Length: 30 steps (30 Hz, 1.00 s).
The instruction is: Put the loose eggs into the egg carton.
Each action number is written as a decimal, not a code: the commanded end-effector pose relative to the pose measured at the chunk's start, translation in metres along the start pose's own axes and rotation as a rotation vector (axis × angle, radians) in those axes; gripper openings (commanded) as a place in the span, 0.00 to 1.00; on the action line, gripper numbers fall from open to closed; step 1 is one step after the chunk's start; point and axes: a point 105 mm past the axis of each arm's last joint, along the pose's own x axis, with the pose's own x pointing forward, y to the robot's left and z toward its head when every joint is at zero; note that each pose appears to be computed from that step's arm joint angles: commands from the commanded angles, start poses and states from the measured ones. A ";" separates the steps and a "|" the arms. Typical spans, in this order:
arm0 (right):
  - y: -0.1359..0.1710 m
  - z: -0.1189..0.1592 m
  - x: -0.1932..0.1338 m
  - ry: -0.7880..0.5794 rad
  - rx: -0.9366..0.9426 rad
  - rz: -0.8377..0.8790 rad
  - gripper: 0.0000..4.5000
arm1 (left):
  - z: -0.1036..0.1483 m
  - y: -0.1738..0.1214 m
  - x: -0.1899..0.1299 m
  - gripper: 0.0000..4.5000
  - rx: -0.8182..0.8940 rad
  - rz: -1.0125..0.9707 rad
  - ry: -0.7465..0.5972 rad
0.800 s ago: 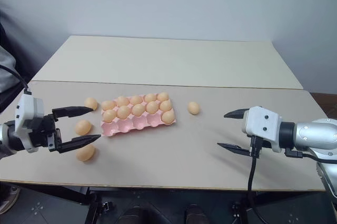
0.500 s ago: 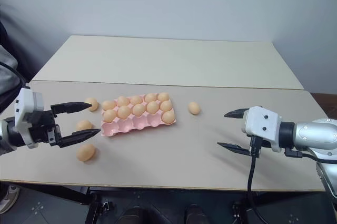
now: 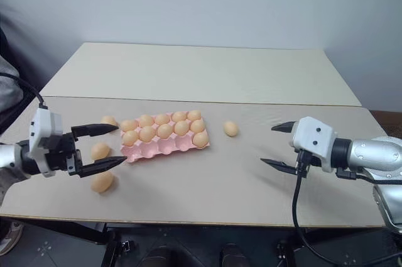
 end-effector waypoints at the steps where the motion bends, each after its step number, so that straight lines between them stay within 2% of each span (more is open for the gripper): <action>1: -0.015 -0.001 0.014 0.001 0.036 -0.062 1.00 | 0.007 0.003 0.004 1.00 0.054 -0.017 -0.016; 5: -0.027 -0.008 0.041 0.002 0.164 -0.076 1.00 | 0.008 0.004 0.009 1.00 0.064 -0.026 -0.021; 15: -0.047 -0.014 0.113 -0.014 0.254 -0.124 1.00 | 0.014 -0.001 0.013 1.00 0.080 -0.019 -0.042; 24: -0.053 -0.031 0.152 0.043 0.272 -0.176 1.00 | 0.014 -0.003 0.012 1.00 0.079 -0.005 -0.039; 29: -0.052 -0.034 0.162 0.045 0.294 -0.166 1.00 | 0.013 -0.003 0.013 1.00 0.081 -0.001 -0.035; 30: -0.050 -0.034 0.163 0.043 0.308 -0.157 0.96 | 0.013 -0.003 0.013 1.00 0.081 0.000 -0.036</action>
